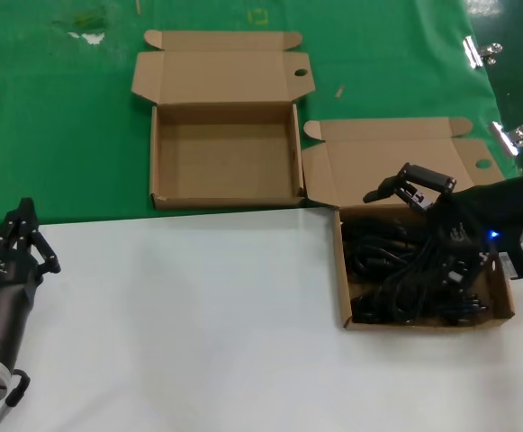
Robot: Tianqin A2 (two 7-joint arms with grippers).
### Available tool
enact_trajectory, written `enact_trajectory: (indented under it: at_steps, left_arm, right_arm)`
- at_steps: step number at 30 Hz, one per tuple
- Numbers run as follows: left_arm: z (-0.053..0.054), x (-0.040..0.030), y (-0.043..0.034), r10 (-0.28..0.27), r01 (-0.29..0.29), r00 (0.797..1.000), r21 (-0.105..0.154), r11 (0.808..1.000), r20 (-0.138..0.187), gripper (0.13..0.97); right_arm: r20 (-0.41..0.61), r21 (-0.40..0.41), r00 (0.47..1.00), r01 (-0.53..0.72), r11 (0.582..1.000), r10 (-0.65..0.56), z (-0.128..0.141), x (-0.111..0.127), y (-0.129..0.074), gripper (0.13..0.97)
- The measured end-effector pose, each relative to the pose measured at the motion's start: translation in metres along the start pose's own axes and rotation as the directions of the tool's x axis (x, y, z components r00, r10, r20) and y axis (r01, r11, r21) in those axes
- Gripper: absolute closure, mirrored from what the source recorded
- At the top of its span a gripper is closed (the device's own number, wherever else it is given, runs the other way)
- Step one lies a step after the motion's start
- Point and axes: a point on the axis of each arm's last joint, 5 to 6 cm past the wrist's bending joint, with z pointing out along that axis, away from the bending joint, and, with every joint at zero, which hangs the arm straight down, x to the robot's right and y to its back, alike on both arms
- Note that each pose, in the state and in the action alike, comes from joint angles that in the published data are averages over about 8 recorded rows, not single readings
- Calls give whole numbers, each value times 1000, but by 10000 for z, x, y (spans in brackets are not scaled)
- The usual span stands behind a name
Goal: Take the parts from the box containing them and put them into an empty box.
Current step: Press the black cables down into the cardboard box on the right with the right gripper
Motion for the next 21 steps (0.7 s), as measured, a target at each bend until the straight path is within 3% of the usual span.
enact_trajectory:
  at_steps: [9,21]
  left_arm:
    - [0,0,0,0,0,1000,0,1000,0,957]
    - [0,0,0,0,0,1000,0,1000,0,957]
  right_arm:
    - [71,-25,990,120,992,-118,-5,65,299,130]
    - [120,-33,976,185,982,-180,10,-35,471,130]
